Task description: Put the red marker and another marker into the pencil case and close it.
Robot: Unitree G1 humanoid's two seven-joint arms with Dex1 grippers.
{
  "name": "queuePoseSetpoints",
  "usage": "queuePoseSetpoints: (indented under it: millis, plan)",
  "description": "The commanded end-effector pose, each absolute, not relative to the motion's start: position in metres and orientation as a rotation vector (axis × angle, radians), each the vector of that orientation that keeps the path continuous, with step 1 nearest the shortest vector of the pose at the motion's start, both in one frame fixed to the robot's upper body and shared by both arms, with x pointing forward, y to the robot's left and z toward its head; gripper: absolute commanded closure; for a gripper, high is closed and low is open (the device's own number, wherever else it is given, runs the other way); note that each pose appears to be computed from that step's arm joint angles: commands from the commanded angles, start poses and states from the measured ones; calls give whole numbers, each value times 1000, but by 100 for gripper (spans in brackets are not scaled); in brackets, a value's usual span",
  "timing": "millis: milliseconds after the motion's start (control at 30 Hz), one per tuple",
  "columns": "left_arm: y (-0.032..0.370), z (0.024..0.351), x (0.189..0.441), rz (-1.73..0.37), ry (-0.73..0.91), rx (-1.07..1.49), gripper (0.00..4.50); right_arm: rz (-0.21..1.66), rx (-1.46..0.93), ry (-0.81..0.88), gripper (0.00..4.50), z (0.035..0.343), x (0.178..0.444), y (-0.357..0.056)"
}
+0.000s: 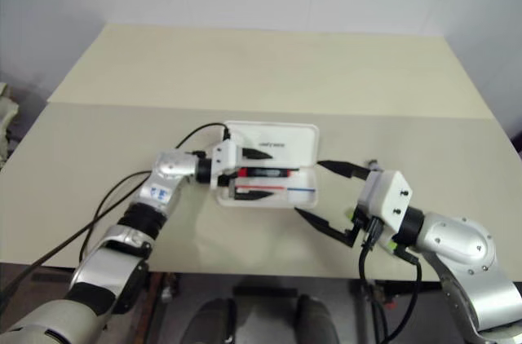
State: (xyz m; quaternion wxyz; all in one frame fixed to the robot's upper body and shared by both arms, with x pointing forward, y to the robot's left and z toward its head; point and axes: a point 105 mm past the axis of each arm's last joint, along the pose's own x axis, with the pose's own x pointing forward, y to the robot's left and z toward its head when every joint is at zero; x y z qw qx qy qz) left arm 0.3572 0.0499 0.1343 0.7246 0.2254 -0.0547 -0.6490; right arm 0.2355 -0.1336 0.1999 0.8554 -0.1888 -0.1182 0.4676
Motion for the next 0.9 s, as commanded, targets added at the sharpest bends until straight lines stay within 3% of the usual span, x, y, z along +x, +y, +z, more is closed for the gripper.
queuePoseSetpoints:
  millis: [33,233,333,900]
  plan:
    - [53,149,349,-1449,-193,467,2,794,-295,-326,0,225,253,-144]
    - [61,156,339,-1449,-224,435,2,631,-234,-247,0,215,261,-164]
    - [73,160,329,-1451,-239,426,2,541,-205,-123,0,190,251,-179]
    - [125,184,294,-1432,-206,397,2,419,-60,106,0,122,200,-189]
